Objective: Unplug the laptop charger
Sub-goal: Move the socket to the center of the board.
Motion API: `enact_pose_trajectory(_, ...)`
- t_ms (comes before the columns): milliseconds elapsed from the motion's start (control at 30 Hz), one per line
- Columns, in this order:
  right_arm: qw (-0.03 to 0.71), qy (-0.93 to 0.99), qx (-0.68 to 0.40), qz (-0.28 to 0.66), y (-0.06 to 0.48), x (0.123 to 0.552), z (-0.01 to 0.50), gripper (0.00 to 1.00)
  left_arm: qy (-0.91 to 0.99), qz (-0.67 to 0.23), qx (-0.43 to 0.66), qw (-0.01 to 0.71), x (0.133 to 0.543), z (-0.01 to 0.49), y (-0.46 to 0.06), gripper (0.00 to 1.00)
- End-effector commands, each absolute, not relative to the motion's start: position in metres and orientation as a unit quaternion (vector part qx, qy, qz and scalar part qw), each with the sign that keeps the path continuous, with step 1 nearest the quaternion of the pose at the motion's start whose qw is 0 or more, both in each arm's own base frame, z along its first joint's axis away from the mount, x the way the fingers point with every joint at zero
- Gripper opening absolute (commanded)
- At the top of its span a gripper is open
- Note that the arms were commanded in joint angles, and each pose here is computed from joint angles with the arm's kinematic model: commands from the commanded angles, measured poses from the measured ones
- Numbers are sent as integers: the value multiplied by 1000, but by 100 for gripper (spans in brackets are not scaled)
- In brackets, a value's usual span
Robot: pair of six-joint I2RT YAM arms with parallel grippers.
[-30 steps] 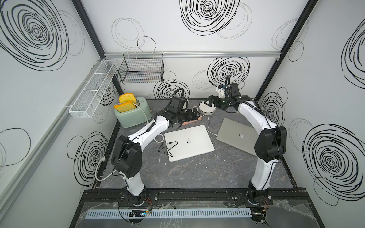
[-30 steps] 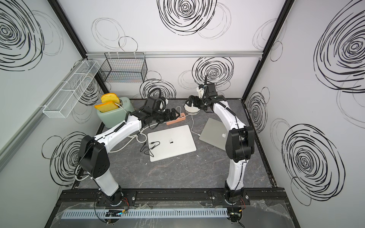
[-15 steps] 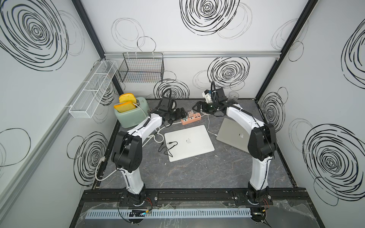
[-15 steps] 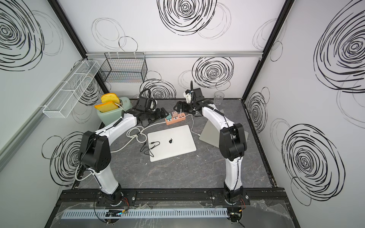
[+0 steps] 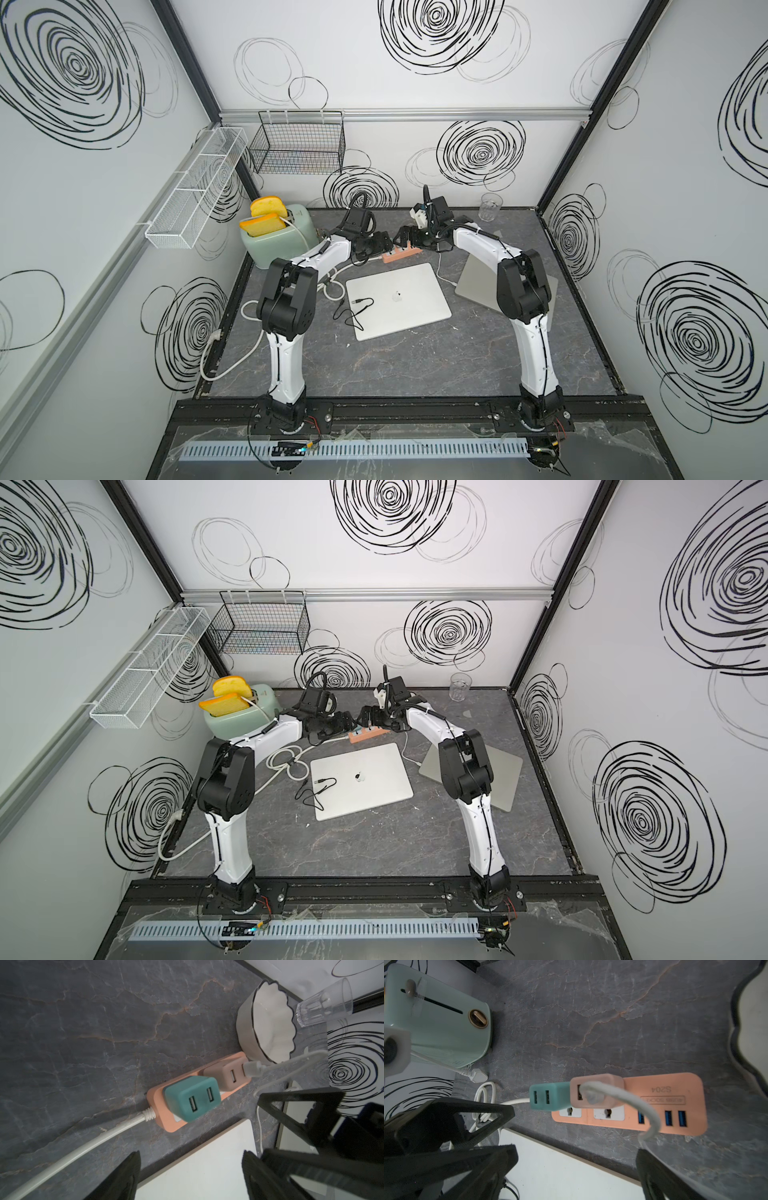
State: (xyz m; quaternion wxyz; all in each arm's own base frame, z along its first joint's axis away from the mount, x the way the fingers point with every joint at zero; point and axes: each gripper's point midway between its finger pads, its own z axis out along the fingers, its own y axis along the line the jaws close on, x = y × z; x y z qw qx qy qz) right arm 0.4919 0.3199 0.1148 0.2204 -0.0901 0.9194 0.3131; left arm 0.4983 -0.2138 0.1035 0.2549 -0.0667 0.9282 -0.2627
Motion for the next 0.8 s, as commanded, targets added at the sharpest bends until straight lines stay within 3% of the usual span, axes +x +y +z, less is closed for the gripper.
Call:
enact_pose_trajectory(0,230,919,-91,306,312,493,130,100,917,-262,-51,297,523,111,-224,80)
enact_pose_trajectory(367,234,926,-66,289,283,491,129,100,918,-246,-38,310,544,98,-230,75)
enact_pose_trajectory(767,236,927,-63,285,279,493,131,100,926,-225,-33,302,551,84,-239,61)
